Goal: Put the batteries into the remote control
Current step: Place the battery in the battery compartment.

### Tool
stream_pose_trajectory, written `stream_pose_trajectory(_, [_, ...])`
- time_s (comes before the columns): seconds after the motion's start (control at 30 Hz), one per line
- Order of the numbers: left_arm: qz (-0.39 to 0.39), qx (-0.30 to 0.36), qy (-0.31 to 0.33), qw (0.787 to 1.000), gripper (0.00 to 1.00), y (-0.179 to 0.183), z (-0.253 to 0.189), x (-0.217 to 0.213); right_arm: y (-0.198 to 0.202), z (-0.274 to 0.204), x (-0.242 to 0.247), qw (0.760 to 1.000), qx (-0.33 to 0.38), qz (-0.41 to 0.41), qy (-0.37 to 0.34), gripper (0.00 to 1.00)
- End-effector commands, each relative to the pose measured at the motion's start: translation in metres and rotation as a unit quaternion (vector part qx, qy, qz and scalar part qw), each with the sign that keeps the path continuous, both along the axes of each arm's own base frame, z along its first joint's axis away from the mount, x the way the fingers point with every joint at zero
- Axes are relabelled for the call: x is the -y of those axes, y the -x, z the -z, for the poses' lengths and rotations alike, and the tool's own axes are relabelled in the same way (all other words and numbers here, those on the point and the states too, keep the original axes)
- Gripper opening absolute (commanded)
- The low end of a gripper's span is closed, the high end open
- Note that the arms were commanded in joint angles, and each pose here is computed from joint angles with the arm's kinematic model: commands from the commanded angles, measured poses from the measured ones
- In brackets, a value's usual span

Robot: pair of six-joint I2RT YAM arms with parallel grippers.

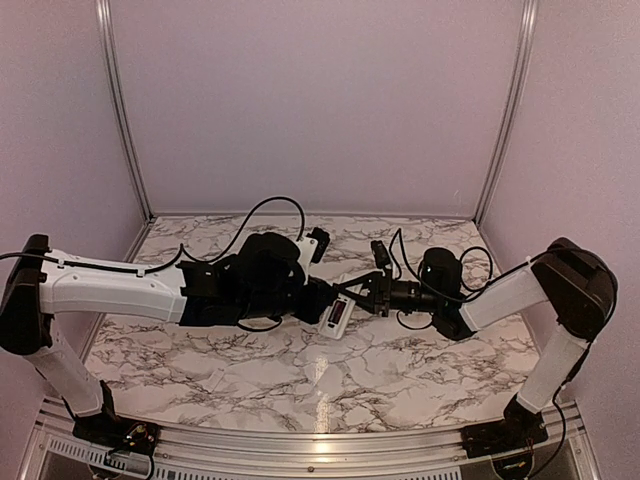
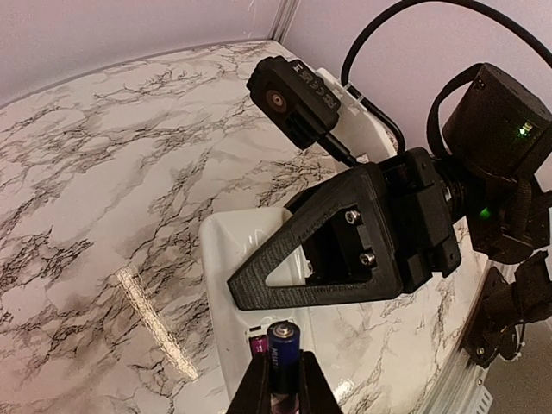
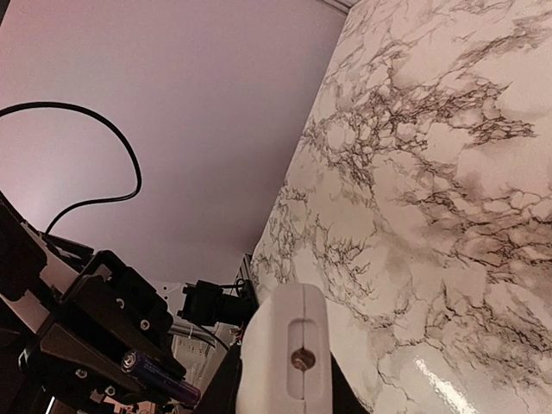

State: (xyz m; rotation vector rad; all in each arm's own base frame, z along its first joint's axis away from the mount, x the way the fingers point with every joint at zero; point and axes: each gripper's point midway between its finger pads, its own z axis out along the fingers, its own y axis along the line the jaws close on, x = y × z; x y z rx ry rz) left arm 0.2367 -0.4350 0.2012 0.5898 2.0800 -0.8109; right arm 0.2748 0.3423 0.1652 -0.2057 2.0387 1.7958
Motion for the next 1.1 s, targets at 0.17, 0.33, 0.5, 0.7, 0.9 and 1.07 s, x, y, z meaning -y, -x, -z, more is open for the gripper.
stream_pose_trajectory(0.17, [0.002, 0.016, -0.026, 1.000, 0.00, -0.001, 0.007, 0.013, 0.000, -0.030, -0.009, 0.999, 0.021, -0.005, -0.042, 0.00])
stream_pose_trajectory(0.33, [0.002, 0.016, -0.042, 0.999, 0.00, 0.000, 0.015, 0.015, 0.000, -0.034, -0.009, 0.998, 0.020, -0.006, -0.051, 0.00])
stream_pose_trajectory(0.5, [-0.002, 0.015, -0.057, 0.998, 0.00, 0.000, 0.023, 0.015, 0.002, -0.037, -0.008, 0.998, 0.012, -0.007, -0.068, 0.00])
stream_pose_trajectory(0.7, [-0.017, 0.018, -0.079, 0.997, 0.03, -0.003, 0.030, 0.012, 0.003, -0.039, -0.007, 0.997, 0.013, -0.009, -0.072, 0.00])
stream_pose_trajectory(0.9, [-0.026, 0.028, -0.088, 0.995, 0.18, -0.006, 0.026, 0.007, 0.004, -0.037, -0.008, 0.998, 0.012, -0.012, -0.067, 0.00])
stream_pose_trajectory(1.07, [-0.025, 0.035, -0.082, 0.996, 0.25, -0.005, 0.018, 0.006, 0.005, -0.033, -0.007, 0.998, 0.010, -0.012, -0.063, 0.00])
